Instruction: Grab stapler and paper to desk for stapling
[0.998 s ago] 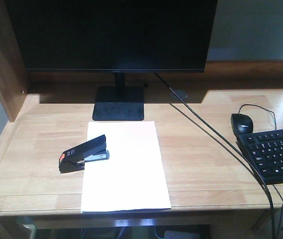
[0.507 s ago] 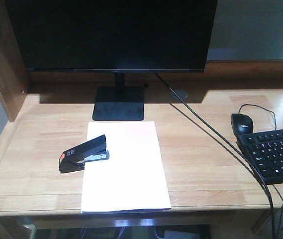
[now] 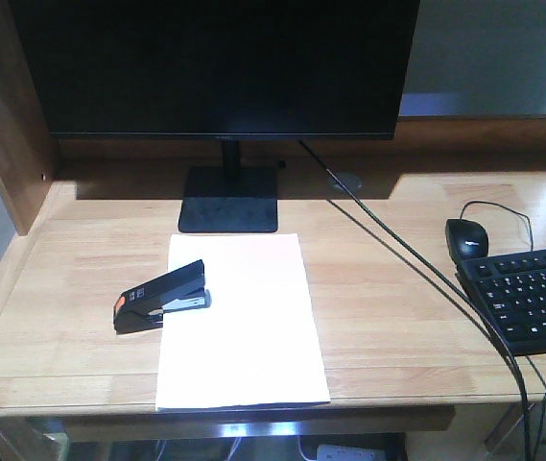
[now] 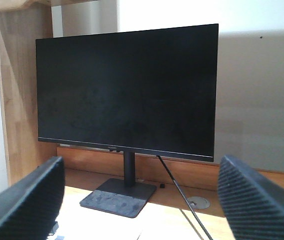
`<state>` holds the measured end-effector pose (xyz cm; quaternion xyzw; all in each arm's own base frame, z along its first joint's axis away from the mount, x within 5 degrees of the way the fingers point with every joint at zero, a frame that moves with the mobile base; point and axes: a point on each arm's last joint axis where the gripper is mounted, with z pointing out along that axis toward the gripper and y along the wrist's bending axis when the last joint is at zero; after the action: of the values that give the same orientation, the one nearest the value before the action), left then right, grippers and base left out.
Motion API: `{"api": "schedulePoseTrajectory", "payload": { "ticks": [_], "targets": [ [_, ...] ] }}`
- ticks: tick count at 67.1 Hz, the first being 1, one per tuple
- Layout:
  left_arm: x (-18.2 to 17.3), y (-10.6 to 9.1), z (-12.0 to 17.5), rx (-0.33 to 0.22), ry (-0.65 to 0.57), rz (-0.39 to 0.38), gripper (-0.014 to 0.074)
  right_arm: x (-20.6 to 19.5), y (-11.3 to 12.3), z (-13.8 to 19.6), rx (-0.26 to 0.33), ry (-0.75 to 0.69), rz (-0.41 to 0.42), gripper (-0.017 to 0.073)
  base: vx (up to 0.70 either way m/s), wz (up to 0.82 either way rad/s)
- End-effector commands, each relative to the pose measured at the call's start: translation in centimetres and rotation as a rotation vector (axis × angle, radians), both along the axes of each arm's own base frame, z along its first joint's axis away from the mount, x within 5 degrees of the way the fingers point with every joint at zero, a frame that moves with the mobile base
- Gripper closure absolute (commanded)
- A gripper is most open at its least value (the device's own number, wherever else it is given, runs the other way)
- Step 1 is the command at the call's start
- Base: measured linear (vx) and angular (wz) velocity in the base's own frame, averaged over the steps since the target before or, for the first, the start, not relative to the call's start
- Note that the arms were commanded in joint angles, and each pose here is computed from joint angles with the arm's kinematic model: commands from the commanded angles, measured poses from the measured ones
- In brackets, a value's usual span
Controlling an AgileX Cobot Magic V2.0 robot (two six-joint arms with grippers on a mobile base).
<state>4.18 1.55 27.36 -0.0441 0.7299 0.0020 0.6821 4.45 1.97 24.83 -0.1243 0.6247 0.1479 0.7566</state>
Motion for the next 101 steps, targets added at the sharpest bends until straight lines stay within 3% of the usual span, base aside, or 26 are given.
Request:
{"api": "schedulePoseTrajectory", "payload": {
  "ticks": [1,33,41,52,64,101],
  "targets": [
    [0.04,-0.26,1.13,0.0,-0.057,-0.031,0.06,-0.02,-0.17,0.8,-0.041,-0.033,-0.029,-0.0029,0.0,0.0],
    [0.04,-0.26,1.13,0.0,-0.057,-0.031,0.06,0.0,-0.24,0.82,-0.04,-0.034,-0.038,-0.0027,0.0,0.0],
    [0.04,-0.26,1.13,0.0,-0.057,-0.031,0.06,0.0,-0.24,0.82,-0.04,-0.034,-0.038,0.0014,0.0,0.0],
    [0.04,-0.26,1.13,0.0,-0.057,-0.031,0.06,0.0,-0.24,0.82,-0.044,-0.036,-0.039,0.0205,0.0,0.0],
    [0.04,-0.26,1.13,0.0,-0.057,-0.031,0.06,0.01,-0.25,0.82,-0.043,-0.036,-0.04,0.0576,0.0,0.0],
    [0.04,-0.26,1.13,0.0,-0.057,-0.031,0.06,0.03,-0.34,0.84,-0.041,-0.037,-0.05,0.0568,0.0,0.0]
  ]
}}
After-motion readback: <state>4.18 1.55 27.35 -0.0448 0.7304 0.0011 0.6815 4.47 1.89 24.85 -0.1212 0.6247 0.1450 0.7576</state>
